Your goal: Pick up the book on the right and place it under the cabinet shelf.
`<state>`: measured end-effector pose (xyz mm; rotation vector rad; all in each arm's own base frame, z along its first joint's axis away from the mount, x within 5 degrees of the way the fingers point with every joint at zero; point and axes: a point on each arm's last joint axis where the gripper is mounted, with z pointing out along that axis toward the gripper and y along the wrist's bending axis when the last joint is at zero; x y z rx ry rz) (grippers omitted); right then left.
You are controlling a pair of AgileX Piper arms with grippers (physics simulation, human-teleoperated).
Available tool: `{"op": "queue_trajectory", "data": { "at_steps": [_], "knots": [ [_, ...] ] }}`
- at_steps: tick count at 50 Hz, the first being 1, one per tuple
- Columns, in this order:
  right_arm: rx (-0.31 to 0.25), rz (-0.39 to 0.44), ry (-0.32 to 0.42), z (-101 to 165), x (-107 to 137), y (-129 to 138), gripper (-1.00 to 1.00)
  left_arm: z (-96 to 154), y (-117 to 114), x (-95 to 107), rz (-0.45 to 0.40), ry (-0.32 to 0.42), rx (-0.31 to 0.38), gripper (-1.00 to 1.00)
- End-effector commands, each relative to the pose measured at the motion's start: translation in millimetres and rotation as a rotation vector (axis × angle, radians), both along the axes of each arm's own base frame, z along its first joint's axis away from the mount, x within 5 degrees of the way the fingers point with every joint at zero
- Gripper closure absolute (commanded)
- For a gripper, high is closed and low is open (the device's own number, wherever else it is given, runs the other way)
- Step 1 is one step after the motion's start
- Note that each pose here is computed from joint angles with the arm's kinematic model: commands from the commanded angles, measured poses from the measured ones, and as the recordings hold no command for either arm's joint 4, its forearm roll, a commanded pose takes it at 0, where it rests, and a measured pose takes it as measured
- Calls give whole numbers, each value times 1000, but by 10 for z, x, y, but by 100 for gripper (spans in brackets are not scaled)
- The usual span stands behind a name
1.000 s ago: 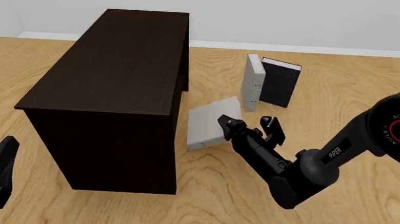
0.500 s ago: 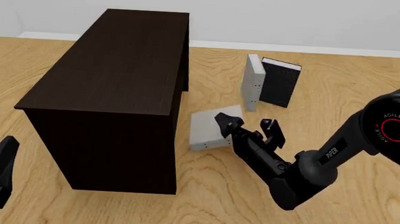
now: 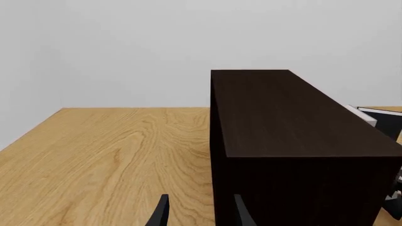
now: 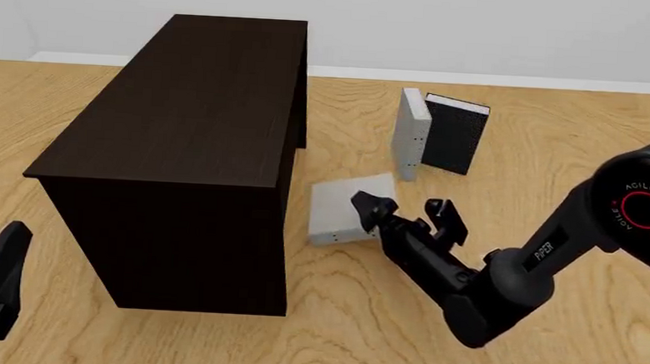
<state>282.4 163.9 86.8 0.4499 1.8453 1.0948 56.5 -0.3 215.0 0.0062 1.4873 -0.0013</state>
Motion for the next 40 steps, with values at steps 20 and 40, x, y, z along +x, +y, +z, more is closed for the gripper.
{"op": "queue_trajectory", "data": {
  "at_steps": [20, 40],
  "knots": [
    [-88, -124, 137, -340, -82, -471, -100, 3, -2, -5, -3, -1, 0, -100],
    [-158, -173, 131, -248, -197, -732, -100, 3, -1, -3, -2, -1, 0, -100]
  ]
}}
